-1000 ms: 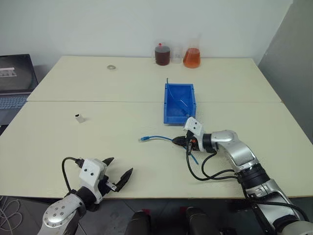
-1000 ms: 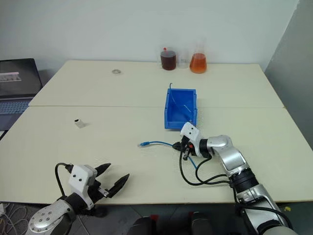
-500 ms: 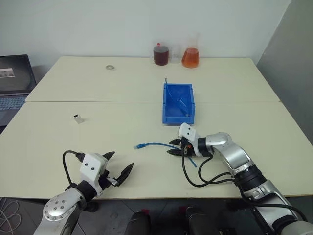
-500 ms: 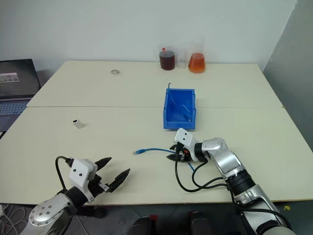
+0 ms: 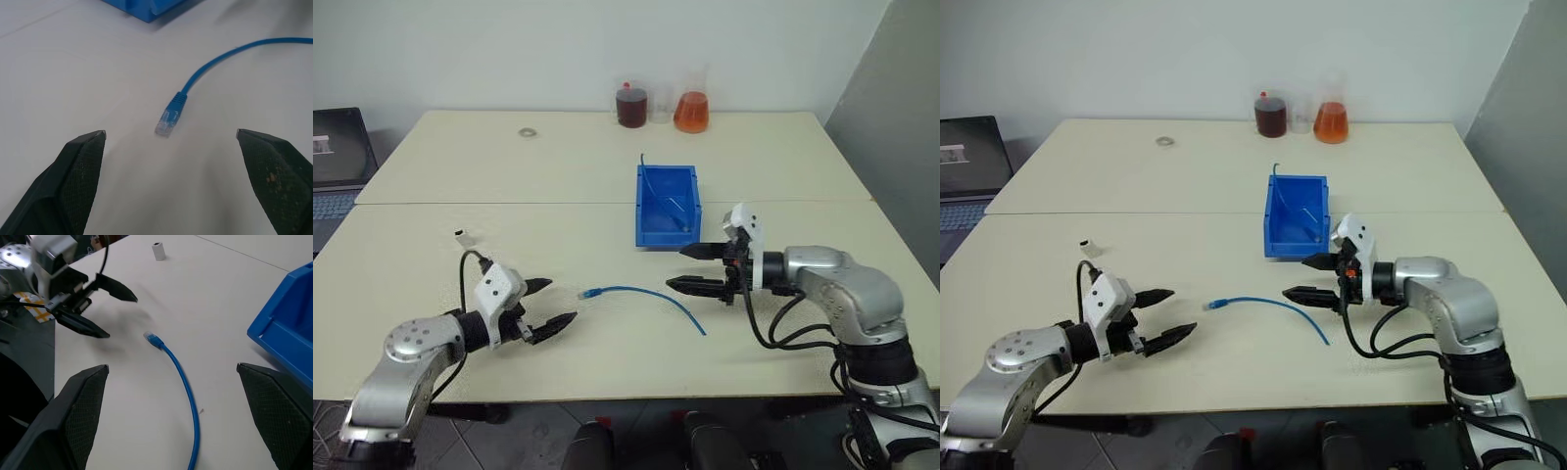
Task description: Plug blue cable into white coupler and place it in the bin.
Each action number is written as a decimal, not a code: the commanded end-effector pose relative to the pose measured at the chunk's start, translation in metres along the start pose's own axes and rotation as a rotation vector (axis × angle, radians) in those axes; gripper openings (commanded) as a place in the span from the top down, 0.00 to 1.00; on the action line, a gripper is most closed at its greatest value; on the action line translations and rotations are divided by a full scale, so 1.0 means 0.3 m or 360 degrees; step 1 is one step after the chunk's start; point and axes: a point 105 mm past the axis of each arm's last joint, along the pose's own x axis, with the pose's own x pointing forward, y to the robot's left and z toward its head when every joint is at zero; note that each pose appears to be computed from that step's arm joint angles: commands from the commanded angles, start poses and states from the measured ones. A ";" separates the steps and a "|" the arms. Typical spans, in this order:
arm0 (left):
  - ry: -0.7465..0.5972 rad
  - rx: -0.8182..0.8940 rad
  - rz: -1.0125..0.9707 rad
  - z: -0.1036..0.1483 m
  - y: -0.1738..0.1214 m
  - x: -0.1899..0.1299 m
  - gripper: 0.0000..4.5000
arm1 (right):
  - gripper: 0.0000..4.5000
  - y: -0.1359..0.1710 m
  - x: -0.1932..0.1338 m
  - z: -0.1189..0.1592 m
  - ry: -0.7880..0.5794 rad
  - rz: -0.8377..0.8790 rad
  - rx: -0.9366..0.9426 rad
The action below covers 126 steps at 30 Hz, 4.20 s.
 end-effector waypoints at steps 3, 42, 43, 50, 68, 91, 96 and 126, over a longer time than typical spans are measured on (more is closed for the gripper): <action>0.0113 0.0079 -0.0317 0.008 0.072 0.076 0.00 | 0.01 0.041 -0.050 0.035 -0.0008 0.0045 -0.0033; 0.0203 0.0385 -0.0539 -0.066 0.060 0.128 0.95 | 0.00 0.047 -0.084 -0.011 -0.0026 -0.0155 0.0034; 0.0167 0.0344 -0.0516 -0.049 0.062 0.136 0.95 | 0.00 0.048 -0.082 -0.009 -0.0031 -0.0157 0.0029; -0.0241 -0.0073 -0.0395 0.188 0.054 0.190 0.95 | 0.00 0.069 -0.076 0.023 -0.0133 -0.0161 0.0050; -0.0765 -0.0695 -0.0931 0.611 -0.136 0.140 0.95 | 0.00 0.063 -0.119 0.222 -0.0610 0.0009 0.0364; -0.0765 -0.0790 -0.1022 0.610 -0.172 0.148 0.95 | 0.15 0.070 -0.028 0.276 -0.0703 0.0174 0.0524; -0.0757 -0.0789 -0.1023 0.606 -0.176 0.145 0.95 | 0.40 0.062 -0.031 0.278 -0.0710 0.0187 0.0541; -0.0742 -0.0779 -0.1006 0.598 -0.173 0.146 0.95 | 0.58 0.099 0.007 0.300 -0.0685 0.0350 0.0572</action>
